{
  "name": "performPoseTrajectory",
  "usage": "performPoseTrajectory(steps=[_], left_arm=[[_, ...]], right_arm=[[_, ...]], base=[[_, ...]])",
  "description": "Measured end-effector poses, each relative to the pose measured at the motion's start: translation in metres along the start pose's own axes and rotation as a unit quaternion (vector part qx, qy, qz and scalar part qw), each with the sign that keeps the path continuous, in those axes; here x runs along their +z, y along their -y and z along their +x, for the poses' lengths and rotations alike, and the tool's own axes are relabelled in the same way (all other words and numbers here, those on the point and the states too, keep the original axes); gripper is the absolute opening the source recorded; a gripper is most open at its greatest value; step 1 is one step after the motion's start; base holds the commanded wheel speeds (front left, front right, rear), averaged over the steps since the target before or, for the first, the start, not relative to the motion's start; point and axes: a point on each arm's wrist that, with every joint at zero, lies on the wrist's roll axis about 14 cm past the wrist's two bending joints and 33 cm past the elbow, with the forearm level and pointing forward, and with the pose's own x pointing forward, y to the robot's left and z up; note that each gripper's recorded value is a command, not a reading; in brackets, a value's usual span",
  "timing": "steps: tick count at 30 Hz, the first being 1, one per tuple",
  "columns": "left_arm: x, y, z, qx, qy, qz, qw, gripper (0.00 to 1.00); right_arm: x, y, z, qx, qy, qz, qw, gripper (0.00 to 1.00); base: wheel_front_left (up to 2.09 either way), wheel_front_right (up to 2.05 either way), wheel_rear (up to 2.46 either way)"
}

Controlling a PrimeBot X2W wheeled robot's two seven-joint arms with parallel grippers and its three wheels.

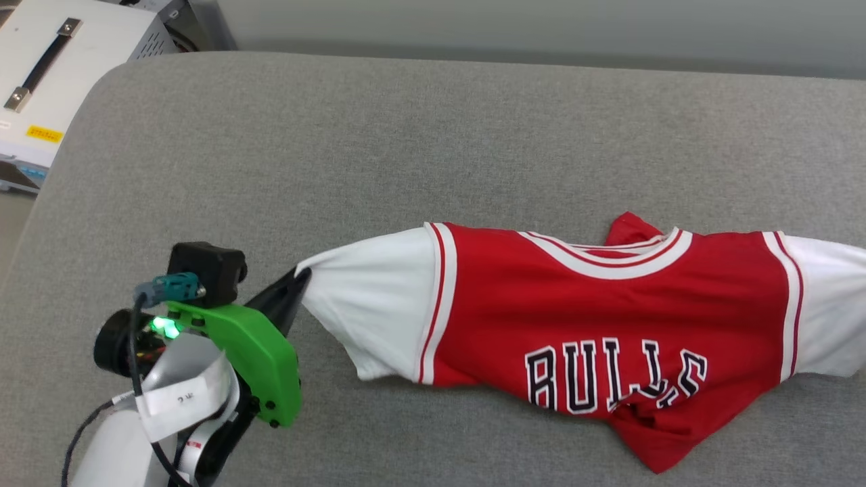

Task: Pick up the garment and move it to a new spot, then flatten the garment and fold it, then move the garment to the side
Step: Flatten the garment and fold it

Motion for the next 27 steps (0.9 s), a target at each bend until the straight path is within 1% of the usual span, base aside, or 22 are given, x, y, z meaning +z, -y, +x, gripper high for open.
performPoseTrajectory(steps=[3, 5, 8, 10, 12, 14, 18, 23, 24, 27], left_arm=[[0.034, -0.007, -0.008, 0.012, 0.059, 0.021, 0.998, 0.0], [0.059, -0.007, -0.016, 0.016, 0.104, 0.033, 0.994, 0.0], [0.102, -0.007, -0.032, 0.022, 0.184, 0.045, 0.982, 0.0], [0.125, -0.006, -0.042, 0.025, 0.222, 0.061, 0.973, 0.0], [0.139, -0.005, -0.05, 0.028, 0.244, 0.073, 0.967, 0.0], [0.153, -0.005, -0.059, 0.03, 0.269, 0.08, 0.959, 0.0], [0.18, -0.003, -0.075, 0.032, 0.314, 0.099, 0.944, 0.0], [0.202, -0.004, -0.089, 0.038, 0.342, 0.121, 0.931, 0.0], [0.217, -0.003, -0.096, 0.039, 0.36, 0.134, 0.922, 0.0], [0.228, -0.004, -0.099, 0.04, 0.371, 0.15, 0.916, 0.0]], right_arm=[[0.037, 0.011, -0.019, -0.009, 0.059, -0.01, 0.998, 0.0], [0.062, 0.016, -0.034, -0.012, 0.098, -0.019, 0.995, 0.0], [0.098, 0.025, -0.059, -0.02, 0.156, -0.035, 0.987, 0.0], [0.123, 0.03, -0.078, -0.027, 0.197, -0.05, 0.979, 0.0], [0.147, 0.033, -0.096, -0.029, 0.244, -0.055, 0.968, 0.0], [0.175, 0.036, -0.117, -0.033, 0.299, -0.06, 0.952, 0.0], [0.203, 0.039, -0.146, -0.039, 0.361, -0.076, 0.929, 0.0], [0.218, 0.042, -0.167, -0.042, 0.394, -0.088, 0.914, 0.0], [0.227, 0.045, -0.176, -0.043, 0.41, -0.09, 0.907, 0.0], [0.234, 0.049, -0.181, -0.045, 0.421, -0.091, 0.902, 0.0]], base=[[0.0, 0.0, 0.0], [0.0, 0.0, 0.0], [0.0, 0.0, 0.0], [0.0, 0.0, 0.0], [0.0, 0.0, 0.0], [0.0, 0.0, 0.0], [0.0, 0.0, 0.0], [0.0, 0.0, 0.0], [0.0, 0.0, 0.0], [0.0, 0.0, 0.0]])
